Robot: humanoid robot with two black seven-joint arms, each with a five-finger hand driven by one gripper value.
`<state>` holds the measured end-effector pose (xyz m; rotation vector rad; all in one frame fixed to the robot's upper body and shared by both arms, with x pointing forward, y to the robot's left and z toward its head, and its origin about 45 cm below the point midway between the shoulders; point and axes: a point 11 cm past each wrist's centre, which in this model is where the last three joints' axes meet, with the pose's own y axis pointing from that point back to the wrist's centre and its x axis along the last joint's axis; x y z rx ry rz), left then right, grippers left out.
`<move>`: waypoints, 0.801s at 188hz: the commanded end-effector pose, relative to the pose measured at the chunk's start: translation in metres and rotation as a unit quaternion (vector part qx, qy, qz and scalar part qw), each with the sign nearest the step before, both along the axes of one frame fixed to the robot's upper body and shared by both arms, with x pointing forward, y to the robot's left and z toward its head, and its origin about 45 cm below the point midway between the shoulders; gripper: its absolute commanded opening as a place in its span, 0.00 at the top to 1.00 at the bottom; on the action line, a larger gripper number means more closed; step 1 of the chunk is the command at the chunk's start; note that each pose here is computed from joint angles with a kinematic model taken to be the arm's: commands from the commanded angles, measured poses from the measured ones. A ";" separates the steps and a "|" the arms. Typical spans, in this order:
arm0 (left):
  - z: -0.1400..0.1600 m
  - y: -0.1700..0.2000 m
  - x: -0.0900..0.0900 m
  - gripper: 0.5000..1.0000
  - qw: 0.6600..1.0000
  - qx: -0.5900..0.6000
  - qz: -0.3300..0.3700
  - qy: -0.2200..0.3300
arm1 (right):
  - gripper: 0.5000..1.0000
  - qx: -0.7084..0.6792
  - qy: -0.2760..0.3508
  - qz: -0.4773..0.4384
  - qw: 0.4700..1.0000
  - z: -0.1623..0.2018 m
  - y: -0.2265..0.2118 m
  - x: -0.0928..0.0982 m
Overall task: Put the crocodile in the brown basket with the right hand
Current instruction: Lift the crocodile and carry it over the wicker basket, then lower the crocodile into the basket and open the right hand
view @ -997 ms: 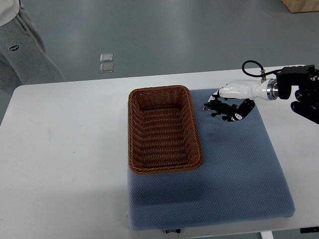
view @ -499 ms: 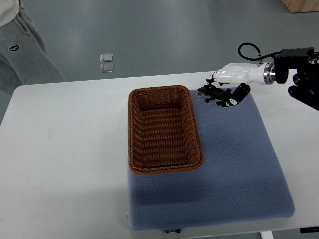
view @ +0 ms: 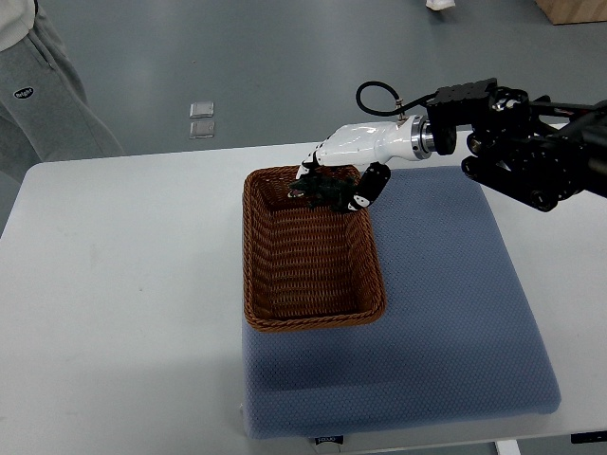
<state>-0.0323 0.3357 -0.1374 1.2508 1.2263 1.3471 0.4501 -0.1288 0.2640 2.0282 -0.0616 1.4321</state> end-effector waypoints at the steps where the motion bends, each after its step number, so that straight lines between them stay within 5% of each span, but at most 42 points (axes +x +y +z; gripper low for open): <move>1: 0.000 0.000 0.000 0.00 1.000 0.000 0.000 0.000 | 0.82 0.001 0.011 0.018 1.000 -0.006 0.022 -0.007; 66: 0.000 0.000 0.000 0.00 1.000 0.000 0.000 0.000 | 0.71 0.003 0.029 0.024 0.999 -0.027 0.036 -0.016; 107: 0.000 0.000 0.000 0.00 1.000 0.000 0.000 0.000 | 0.37 0.009 0.026 0.022 0.999 -0.026 0.035 -0.015; 120: 0.000 0.000 0.000 0.00 1.000 0.000 0.000 0.000 | 0.19 0.009 0.025 0.020 0.999 -0.026 0.035 -0.015; 151: 0.000 0.000 0.000 0.00 1.000 0.000 0.000 0.000 | 0.17 0.011 0.024 0.016 1.000 -0.024 0.030 -0.013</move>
